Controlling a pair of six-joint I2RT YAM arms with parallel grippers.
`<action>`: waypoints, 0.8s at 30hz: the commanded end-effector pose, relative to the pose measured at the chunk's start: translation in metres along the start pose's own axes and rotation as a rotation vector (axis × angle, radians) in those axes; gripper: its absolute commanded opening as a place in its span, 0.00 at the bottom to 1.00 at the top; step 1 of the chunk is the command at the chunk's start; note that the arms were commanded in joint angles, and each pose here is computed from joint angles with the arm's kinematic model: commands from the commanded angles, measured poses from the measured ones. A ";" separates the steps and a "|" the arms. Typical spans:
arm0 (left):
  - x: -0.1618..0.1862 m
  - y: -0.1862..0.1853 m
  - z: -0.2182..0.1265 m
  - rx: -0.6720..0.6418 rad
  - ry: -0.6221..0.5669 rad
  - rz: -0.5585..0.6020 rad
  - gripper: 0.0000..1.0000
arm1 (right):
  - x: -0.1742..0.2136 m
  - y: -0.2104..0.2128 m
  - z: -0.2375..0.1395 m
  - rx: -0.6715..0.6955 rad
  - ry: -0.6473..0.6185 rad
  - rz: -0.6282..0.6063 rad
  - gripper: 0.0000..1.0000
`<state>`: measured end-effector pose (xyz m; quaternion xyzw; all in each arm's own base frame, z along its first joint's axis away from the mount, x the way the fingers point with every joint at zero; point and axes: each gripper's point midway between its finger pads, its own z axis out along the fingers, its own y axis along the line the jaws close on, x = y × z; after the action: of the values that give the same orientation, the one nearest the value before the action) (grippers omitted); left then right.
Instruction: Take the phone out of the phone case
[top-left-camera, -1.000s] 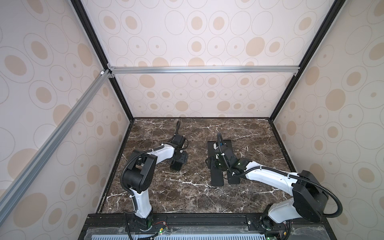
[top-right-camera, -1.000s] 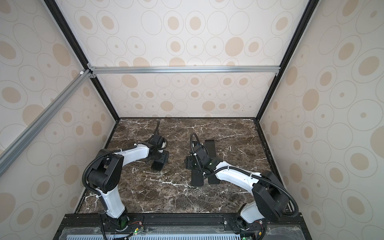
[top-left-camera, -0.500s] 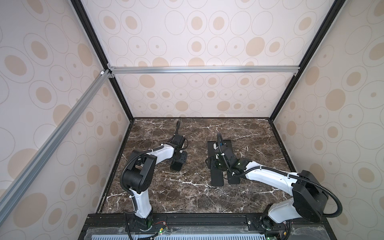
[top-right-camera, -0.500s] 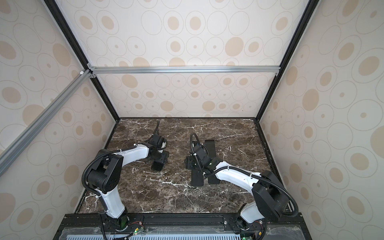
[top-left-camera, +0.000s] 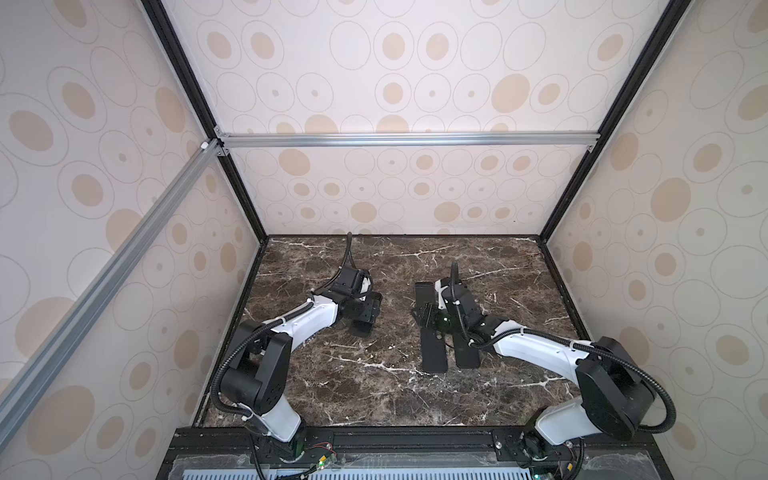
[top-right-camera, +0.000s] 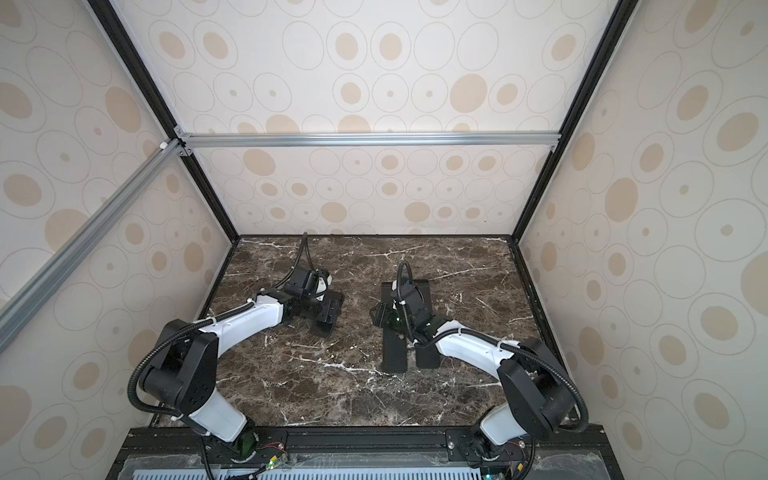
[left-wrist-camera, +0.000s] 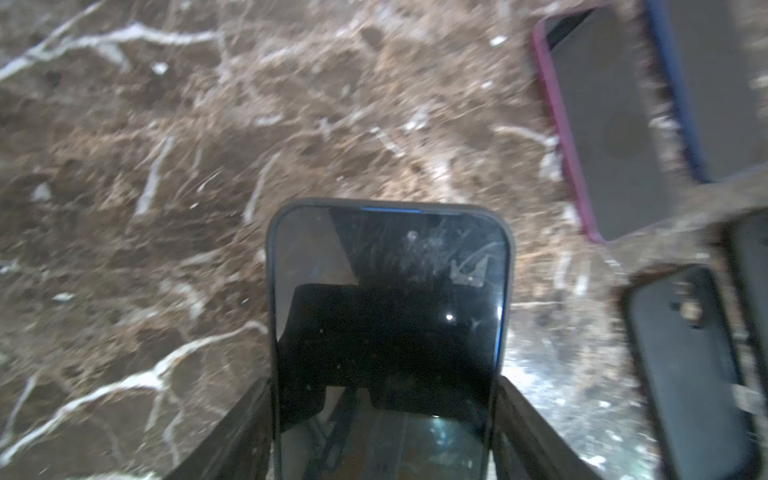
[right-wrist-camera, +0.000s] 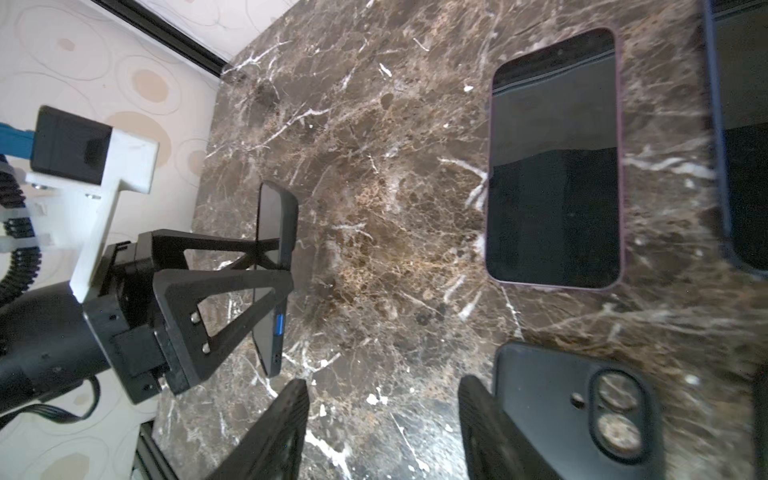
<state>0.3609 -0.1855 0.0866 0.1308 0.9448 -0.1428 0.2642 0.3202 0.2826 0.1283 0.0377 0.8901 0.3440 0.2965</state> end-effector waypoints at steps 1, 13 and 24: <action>-0.015 -0.028 -0.009 0.114 -0.074 0.008 0.70 | -0.007 0.024 0.008 -0.109 -0.006 0.021 0.62; -0.010 -0.064 -0.017 0.240 -0.098 0.081 0.69 | -0.014 0.036 0.036 -0.145 0.014 0.049 0.63; -0.013 -0.080 -0.027 0.291 -0.140 0.124 0.70 | -0.009 0.049 0.047 -0.191 0.087 0.069 0.48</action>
<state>0.3287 -0.2429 0.1098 0.1969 0.9046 -0.2529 0.2811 0.3465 0.3366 0.1312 0.0271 0.8685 0.4207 0.2608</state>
